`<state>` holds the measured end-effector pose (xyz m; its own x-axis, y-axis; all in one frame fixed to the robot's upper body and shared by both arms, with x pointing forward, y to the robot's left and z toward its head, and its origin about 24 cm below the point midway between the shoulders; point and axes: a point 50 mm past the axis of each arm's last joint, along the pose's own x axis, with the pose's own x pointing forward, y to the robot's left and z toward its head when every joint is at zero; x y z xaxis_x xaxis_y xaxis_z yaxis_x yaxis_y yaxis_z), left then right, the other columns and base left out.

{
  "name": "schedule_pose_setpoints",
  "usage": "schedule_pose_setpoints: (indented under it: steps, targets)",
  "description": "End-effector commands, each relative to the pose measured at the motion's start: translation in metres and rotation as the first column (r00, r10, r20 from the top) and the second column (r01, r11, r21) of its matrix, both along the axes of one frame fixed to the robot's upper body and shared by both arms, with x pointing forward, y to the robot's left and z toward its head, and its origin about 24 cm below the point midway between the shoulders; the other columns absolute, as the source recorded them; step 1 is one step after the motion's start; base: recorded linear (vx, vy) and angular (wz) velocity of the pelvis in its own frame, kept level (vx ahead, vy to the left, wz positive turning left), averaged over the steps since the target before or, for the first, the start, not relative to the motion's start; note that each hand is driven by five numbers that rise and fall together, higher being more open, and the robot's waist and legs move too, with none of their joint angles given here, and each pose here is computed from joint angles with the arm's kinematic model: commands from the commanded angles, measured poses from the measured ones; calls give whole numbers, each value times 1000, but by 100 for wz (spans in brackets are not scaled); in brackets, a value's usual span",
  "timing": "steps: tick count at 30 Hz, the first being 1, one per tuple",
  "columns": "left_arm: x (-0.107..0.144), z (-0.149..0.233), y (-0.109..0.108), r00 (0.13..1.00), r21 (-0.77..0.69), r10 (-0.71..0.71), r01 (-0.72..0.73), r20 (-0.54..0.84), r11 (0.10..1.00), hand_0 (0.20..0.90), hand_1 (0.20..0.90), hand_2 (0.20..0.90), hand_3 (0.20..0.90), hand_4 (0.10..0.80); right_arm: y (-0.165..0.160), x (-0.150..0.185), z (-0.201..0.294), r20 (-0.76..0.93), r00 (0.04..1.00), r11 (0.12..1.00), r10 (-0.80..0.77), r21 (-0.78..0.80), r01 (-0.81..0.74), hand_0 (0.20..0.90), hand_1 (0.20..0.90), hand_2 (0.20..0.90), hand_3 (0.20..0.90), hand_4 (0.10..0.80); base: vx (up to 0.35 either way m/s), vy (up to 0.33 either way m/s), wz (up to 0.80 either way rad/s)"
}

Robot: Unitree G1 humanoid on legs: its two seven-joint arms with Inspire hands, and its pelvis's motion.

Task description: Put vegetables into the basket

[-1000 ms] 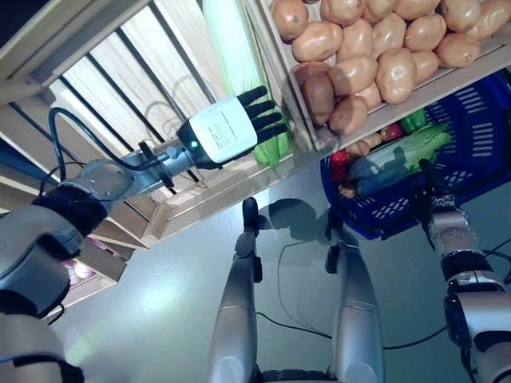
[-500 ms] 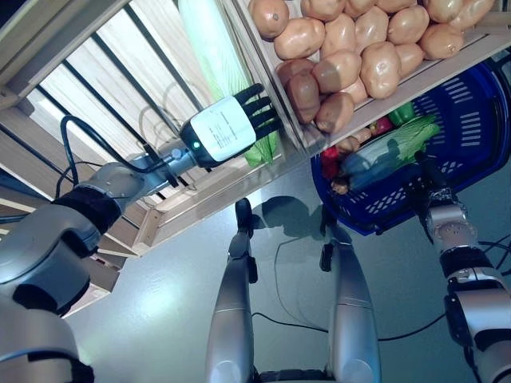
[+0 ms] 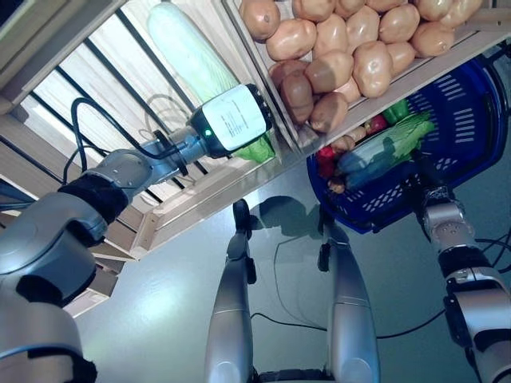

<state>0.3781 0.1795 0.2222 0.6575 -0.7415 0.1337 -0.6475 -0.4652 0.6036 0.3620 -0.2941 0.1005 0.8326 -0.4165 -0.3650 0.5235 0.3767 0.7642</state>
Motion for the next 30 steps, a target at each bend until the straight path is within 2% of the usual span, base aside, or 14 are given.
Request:
schedule_pose_setpoints:
  steps: [1,4,6,10,12,15,18,20,21,25,26,27,29,30]
  targets:
    - [-5,36,29,984,-121,72,-53,160,991,300,300,300,300,400,-23,-13,13,87,993,990,-81,-107,91,900,900,900,900,800,-18,-13,-7]
    - [-13,39,45,975,-221,81,-34,207,975,300,300,300,300,400,-20,-18,10,107,992,983,-65,-165,83,900,900,900,900,800,3,3,-10]
    - [-20,34,56,973,-286,81,-17,214,958,300,300,300,300,400,-17,-23,15,111,993,955,-44,-288,74,900,900,900,900,800,68,38,-11]
    - [-44,8,73,977,-436,40,57,210,898,300,300,300,300,400,-7,-41,10,103,995,884,-15,-464,61,900,900,900,900,800,108,26,-10]
    - [-52,-2,76,977,-482,16,91,214,872,300,300,300,300,400,-5,-48,7,109,994,867,0,-496,54,900,900,900,900,800,101,17,-3]
    - [-75,-26,81,977,-582,-34,152,208,799,300,300,300,300,400,-5,-68,-6,112,993,839,45,-544,23,900,900,900,900,800,144,9,-1]
    - [-96,-47,77,978,-703,-54,182,200,688,300,300,300,300,400,4,-85,-15,97,992,782,86,-623,-7,900,900,900,900,800,155,-1,3]
    - [-108,-60,73,981,-793,-65,184,181,581,300,300,300,300,400,14,-93,-20,90,988,737,124,-675,-31,900,900,900,900,800,149,-4,10]
    - [-111,-63,72,982,-810,-71,187,177,557,300,300,300,300,400,15,-95,-20,89,987,730,131,-683,-35,900,900,900,900,800,132,-16,18]
    - [-125,-71,60,980,-944,-148,171,134,281,300,300,300,300,400,36,-105,-23,112,962,663,248,-744,-84,900,900,900,900,800,127,-19,18]
    - [-128,-72,54,973,-973,-191,161,129,164,300,300,300,300,400,42,-107,-21,124,949,641,289,-762,-95,900,900,900,900,800,109,-13,21]
    - [-131,-71,51,969,-983,-213,151,126,104,300,300,300,300,400,46,-109,-20,129,940,626,317,-773,-105,900,900,900,900,800,134,-23,10]
    - [-134,-72,43,941,-986,-308,103,139,-131,300,300,300,300,400,59,-113,-18,150,899,595,412,-792,-140,900,900,900,900,800,140,-25,13]
    - [-135,-73,41,933,-980,-334,79,136,-180,300,300,300,300,400,63,-114,-18,152,886,586,438,-796,-153,900,900,900,900,800,117,-19,15]
